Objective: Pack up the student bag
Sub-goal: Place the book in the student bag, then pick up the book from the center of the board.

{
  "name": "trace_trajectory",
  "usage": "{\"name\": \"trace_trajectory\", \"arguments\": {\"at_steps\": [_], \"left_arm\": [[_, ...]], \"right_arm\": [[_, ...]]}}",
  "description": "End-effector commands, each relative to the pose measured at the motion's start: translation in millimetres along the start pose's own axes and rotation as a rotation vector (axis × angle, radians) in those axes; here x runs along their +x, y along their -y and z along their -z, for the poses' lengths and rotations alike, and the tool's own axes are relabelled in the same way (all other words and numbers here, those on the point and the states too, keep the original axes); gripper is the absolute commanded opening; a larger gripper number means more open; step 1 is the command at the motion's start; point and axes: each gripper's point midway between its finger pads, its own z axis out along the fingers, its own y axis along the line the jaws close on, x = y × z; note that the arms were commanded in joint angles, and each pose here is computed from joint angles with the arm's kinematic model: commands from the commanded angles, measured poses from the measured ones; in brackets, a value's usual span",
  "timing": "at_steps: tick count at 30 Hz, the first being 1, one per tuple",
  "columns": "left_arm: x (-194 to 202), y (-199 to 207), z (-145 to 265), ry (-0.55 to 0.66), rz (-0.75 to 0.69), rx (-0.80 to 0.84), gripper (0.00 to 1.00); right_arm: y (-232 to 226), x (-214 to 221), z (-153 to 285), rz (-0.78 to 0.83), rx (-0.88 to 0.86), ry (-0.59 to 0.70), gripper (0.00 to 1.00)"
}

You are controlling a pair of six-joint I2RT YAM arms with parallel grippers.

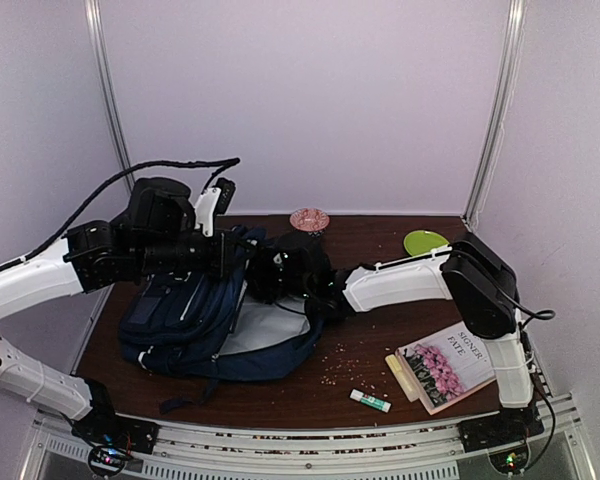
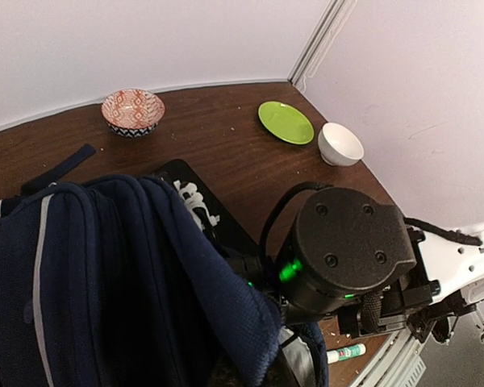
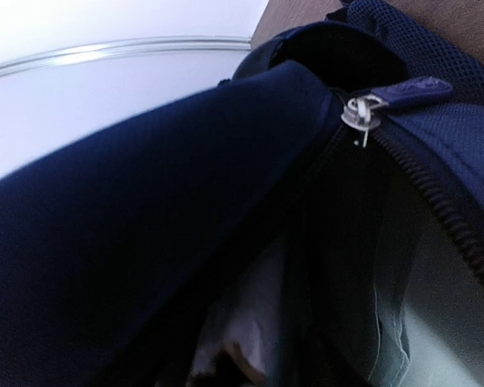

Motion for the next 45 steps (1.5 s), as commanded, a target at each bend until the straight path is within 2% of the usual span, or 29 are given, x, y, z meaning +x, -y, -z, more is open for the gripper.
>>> {"name": "trace_trajectory", "arguments": {"at_steps": [1,3,7,17,23,27,33,38,42,45], "left_arm": [[-71.8,28.5,45.1,0.297,-0.017,0.087,0.0],[-69.8,12.8,48.1,0.294,-0.012,0.014,0.0],[-63.9,-17.2,55.5,0.305,0.003,-0.106,0.0],[-60.7,-46.4,61.2,0.315,0.036,-0.184,0.0],[-54.4,-42.8,55.9,0.301,0.029,-0.15,0.0],[-53.6,-37.4,54.6,0.299,0.01,-0.118,0.0],[-53.8,-30.2,58.8,0.306,-0.036,-0.078,0.0],[-50.2,-35.9,68.0,0.321,-0.048,-0.095,0.0],[-34.7,-68.7,75.8,0.288,-0.051,-0.261,0.0],[-19.5,-92.9,85.1,0.257,-0.062,-0.375,0.0]], "right_arm": [[-21.2,21.5,8.0,0.06,-0.034,-0.098,0.5],[-21.5,16.5,19.8,0.079,-0.024,-0.09,0.57],[-19.3,6.2,43.4,0.099,-0.021,-0.08,0.64],[-33.3,-1.8,77.7,0.246,0.009,-0.114,0.77],[-34.3,-20.4,104.5,0.457,0.16,-0.065,0.77],[-27.8,-19.7,117.9,0.557,0.222,-0.07,0.72],[-2.7,16.5,105.3,0.526,0.218,-0.218,0.57],[5.9,31.2,90.5,0.485,0.183,-0.26,0.54],[-19.2,-1.6,113.4,0.572,0.172,-0.132,0.59],[-43.3,-41.7,161.1,0.675,0.224,0.035,0.66]]}}
